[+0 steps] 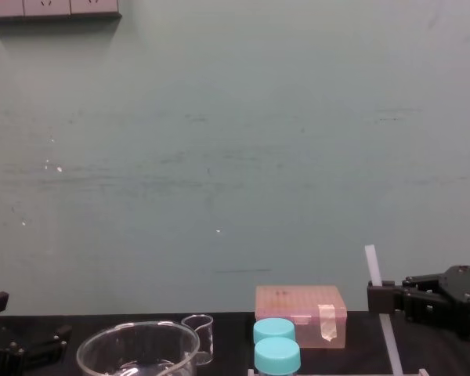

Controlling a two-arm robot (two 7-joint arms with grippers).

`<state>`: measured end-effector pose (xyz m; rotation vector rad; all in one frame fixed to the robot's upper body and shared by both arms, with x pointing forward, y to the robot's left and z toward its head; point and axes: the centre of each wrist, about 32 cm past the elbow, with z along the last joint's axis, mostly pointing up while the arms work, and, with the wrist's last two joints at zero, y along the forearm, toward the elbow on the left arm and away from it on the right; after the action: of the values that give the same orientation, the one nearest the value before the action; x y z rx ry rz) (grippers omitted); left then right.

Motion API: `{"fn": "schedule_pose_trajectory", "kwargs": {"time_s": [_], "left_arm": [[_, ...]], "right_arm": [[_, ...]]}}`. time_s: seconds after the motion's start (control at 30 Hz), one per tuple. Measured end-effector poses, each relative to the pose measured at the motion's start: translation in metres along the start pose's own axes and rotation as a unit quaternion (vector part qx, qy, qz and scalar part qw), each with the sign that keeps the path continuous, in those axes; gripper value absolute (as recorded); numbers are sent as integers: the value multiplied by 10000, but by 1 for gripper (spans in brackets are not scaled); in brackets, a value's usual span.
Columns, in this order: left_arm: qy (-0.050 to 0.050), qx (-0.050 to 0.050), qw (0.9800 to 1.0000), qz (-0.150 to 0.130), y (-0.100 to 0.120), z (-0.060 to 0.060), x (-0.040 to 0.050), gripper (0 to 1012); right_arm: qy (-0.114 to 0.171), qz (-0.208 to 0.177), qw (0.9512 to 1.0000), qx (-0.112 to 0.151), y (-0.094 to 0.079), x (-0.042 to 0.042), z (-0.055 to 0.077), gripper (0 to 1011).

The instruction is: Pick up the stirring rod with one hand, then place it down.

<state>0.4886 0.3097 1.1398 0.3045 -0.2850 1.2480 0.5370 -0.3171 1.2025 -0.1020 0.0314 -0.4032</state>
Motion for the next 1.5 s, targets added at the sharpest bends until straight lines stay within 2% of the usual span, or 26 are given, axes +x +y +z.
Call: {"fn": "schedule_pose_trajectory", "kwargs": {"time_s": [0.17,0.2,0.27,0.3,0.4,0.57,0.73,0.83,0.97,1.2,1.4,1.5], "left_arm": [[0,0,10000,0,0,0,0,1005],[0,0,10000,0,0,0,0,1005],[0,0,10000,0,0,0,0,1005],[0,0,10000,0,0,0,0,1005],[0,0,10000,0,0,0,0,1005],[0,0,10000,-1,0,0,0,1005],[0,0,10000,0,0,0,0,1005],[0,0,10000,0,0,0,0,1005],[0,0,10000,0,0,0,0,1005],[0,0,10000,0,0,0,0,1005],[0,0,10000,0,0,0,0,1005],[0,0,10000,0,0,0,0,1005]], "right_arm": [[0,0,10000,0,0,0,0,69],[-8,-19,10000,40,-7,-2,-1,69],[-119,-218,9992,322,-47,0,57,69],[-119,-218,9992,322,-47,0,57,69],[-260,-397,9972,578,-77,1,169,69],[-479,-668,9913,1027,-148,15,442,69],[-477,-996,9837,1419,-188,37,640,69],[-442,-1254,9789,1554,-181,65,740,69],[-423,-1575,9741,1567,-148,129,837,69],[-342,-2064,9692,1301,-49,268,931,69],[-364,-2150,9688,1180,41,367,999,69],[-385,-2165,9685,1167,72,377,1012,69]]}}
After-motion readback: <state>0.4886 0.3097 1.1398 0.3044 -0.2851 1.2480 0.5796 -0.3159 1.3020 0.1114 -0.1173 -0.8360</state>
